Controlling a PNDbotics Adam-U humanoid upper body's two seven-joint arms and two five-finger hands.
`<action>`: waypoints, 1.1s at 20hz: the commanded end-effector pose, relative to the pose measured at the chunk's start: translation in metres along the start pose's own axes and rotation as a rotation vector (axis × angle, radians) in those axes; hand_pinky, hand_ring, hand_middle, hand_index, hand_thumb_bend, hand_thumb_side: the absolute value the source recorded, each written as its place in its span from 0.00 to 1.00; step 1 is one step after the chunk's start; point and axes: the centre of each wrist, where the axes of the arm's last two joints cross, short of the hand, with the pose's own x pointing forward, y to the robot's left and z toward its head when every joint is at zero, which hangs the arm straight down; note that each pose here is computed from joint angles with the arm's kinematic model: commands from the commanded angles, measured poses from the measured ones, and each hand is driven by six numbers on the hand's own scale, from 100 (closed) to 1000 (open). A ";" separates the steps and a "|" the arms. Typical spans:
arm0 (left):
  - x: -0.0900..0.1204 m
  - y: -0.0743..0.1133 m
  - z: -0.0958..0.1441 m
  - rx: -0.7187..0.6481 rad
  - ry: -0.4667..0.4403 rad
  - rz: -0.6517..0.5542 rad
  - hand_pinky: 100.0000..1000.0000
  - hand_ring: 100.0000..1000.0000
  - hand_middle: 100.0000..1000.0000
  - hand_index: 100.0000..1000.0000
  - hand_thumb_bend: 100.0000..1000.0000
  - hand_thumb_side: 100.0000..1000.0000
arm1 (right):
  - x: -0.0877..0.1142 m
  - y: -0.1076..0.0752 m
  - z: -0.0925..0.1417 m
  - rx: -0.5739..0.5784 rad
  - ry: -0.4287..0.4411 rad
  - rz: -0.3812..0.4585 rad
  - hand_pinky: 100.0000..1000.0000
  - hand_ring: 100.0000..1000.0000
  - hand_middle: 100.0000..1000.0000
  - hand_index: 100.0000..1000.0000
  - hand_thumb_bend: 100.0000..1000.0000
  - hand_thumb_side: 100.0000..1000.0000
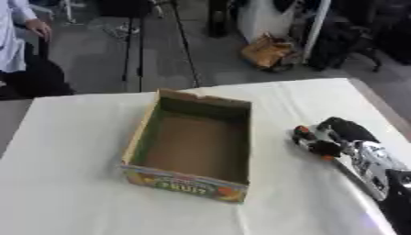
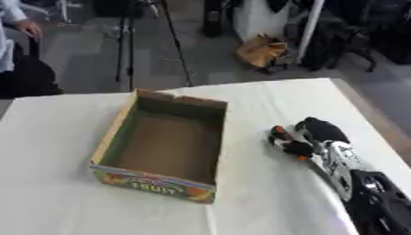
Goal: Pick up objects on the table and place them in the box.
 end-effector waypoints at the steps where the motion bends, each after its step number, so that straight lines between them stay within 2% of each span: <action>1: 0.004 0.001 -0.005 -0.002 -0.024 0.004 0.66 0.93 0.96 0.72 0.00 1.00 | -0.012 -0.016 0.000 -0.027 0.015 0.027 0.88 0.89 0.84 0.76 0.54 1.00; 13: 0.004 0.001 -0.005 0.001 -0.023 0.004 0.66 0.94 0.96 0.72 0.00 1.00 | -0.012 -0.015 0.001 -0.020 0.016 0.022 0.87 0.87 0.80 0.70 0.50 0.97; 22: 0.004 0.001 -0.006 0.006 -0.026 0.006 0.66 0.93 0.96 0.72 0.00 1.00 | -0.011 -0.012 0.002 -0.016 0.017 0.020 0.87 0.87 0.80 0.70 0.49 0.95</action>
